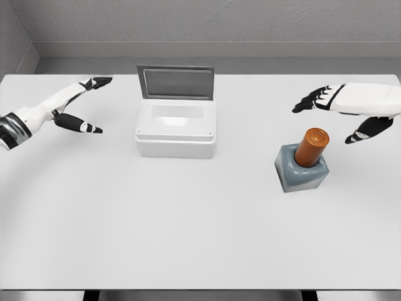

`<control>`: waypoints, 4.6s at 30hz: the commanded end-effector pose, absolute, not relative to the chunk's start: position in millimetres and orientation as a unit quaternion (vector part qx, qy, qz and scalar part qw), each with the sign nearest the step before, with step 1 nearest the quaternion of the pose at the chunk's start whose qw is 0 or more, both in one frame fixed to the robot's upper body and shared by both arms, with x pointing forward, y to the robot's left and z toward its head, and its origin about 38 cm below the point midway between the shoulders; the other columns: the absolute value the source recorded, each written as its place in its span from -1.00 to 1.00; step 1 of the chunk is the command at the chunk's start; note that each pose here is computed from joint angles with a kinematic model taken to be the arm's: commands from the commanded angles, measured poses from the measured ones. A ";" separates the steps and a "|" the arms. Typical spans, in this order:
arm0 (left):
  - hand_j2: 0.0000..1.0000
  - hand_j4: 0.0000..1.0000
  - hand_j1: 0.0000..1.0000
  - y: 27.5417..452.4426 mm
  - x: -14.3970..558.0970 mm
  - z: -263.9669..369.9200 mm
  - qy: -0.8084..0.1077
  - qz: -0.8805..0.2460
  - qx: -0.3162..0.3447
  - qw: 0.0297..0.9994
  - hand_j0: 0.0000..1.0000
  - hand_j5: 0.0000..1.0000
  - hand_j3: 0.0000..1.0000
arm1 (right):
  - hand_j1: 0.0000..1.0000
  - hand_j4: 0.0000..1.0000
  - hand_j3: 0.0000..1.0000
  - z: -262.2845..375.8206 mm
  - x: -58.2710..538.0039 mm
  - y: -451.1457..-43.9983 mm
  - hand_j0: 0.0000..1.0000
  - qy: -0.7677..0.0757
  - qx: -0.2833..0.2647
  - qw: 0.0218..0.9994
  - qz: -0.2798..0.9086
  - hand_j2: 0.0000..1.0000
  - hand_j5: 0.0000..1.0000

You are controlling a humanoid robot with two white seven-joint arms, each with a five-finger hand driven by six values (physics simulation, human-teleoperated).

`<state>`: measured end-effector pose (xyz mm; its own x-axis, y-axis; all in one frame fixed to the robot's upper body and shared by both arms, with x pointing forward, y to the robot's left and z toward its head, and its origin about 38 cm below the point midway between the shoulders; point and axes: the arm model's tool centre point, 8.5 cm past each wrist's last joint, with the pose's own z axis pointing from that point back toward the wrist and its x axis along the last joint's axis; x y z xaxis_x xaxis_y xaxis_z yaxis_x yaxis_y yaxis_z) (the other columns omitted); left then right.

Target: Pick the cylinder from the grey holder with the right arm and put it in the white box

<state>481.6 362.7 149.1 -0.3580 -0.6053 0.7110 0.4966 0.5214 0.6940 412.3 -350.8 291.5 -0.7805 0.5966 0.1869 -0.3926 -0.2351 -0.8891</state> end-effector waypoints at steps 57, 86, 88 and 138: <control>1.00 1.00 1.00 349.4 522.0 148.4 -0.656 -0.455 0.014 0.602 1.00 1.00 1.00 | 0.62 0.62 0.62 253.0 419.3 -319.4 0.62 -0.480 -0.063 0.295 0.824 0.62 0.62; 1.00 1.00 1.00 349.5 521.9 147.1 -0.655 -0.454 0.014 0.604 1.00 1.00 1.00 | -0.20 -0.20 -0.20 255.3 418.5 -319.7 -0.20 -0.481 -0.065 0.293 0.824 -0.20 -0.20; 1.00 1.00 1.00 350.8 521.7 147.9 -0.655 -0.455 0.015 0.604 1.00 1.00 1.00 | -0.20 -0.20 -0.20 265.1 420.9 -319.9 -0.20 -0.485 -0.074 0.288 0.823 -0.20 -0.20; 1.00 1.00 1.00 346.7 522.0 149.4 -0.659 -0.455 0.012 0.599 1.00 1.00 1.00 | -0.25 -0.25 -0.25 339.3 430.4 -203.1 -0.25 -0.532 -0.073 0.119 0.835 -0.25 -0.25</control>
<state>521.8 346.3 148.4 -0.2824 -0.5670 0.7738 0.5315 0.5790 0.6183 430.2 -209.5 340.6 -0.9579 0.2869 -0.0024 -0.1203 -0.4093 -0.9044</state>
